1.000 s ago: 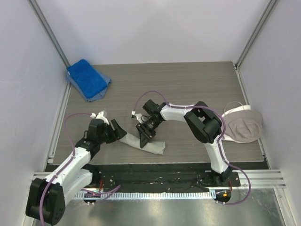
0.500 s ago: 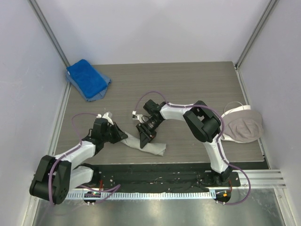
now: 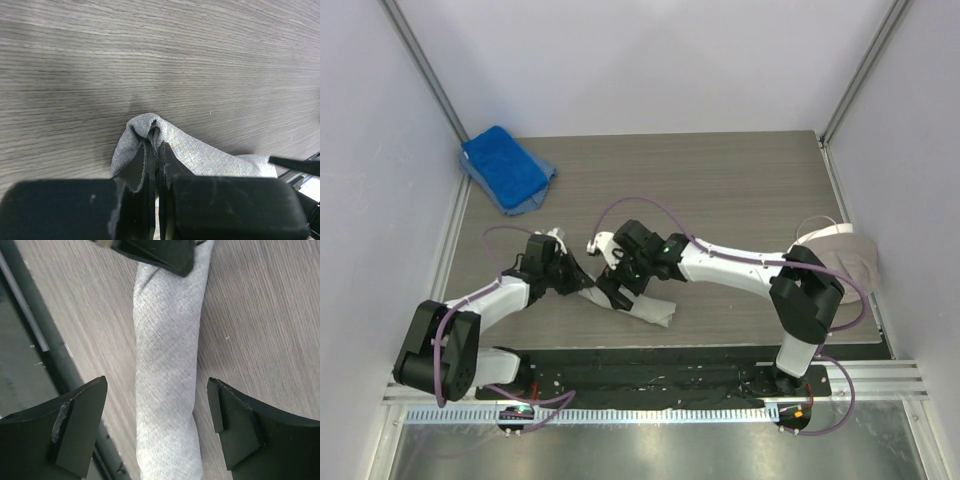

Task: Fold the napkin, place the utensils inside, and roll it up
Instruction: Roll the napkin with the utensil

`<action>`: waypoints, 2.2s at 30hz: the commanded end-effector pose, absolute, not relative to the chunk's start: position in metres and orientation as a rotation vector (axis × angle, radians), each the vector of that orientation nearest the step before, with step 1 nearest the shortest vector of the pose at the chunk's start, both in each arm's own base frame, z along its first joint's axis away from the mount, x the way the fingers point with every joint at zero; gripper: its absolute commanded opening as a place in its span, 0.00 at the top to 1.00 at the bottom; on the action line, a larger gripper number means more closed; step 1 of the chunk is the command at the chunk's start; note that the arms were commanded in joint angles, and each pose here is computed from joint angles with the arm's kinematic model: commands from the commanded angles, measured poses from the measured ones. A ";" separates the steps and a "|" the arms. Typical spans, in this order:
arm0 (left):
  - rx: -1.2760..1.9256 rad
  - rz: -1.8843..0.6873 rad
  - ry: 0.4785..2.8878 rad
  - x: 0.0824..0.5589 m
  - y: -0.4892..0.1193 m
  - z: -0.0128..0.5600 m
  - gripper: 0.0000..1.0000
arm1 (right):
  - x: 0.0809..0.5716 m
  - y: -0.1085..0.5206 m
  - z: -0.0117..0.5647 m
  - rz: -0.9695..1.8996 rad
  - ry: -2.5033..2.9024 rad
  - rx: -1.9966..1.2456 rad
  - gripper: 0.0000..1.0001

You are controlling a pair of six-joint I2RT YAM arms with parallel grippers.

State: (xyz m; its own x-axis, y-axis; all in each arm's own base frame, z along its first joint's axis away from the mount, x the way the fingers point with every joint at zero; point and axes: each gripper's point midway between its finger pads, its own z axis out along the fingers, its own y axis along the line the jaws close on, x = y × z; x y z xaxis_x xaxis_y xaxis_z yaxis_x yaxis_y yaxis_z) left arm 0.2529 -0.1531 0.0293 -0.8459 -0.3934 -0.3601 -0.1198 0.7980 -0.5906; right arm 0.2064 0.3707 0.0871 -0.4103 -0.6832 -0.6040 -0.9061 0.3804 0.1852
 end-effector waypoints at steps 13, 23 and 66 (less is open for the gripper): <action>-0.349 -0.789 2.569 0.255 -0.158 0.029 1.00 | 0.213 0.374 0.037 0.320 2.128 -1.508 0.14; -0.345 -0.747 2.499 0.275 -0.154 0.049 0.46 | 0.227 0.350 0.012 0.216 2.313 -1.365 0.51; -0.291 -0.213 1.984 0.287 -0.032 0.252 0.00 | 0.385 0.195 0.227 0.404 1.940 -0.182 0.03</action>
State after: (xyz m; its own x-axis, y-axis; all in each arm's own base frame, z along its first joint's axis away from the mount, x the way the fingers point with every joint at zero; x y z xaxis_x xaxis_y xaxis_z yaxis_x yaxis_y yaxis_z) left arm 0.2933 -0.0437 0.2454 -0.4149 -0.3756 -0.8287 -0.1159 0.9252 -0.3613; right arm 0.3650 0.2444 0.2004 -0.5132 -0.0769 -0.8548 -0.4364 0.8810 0.1827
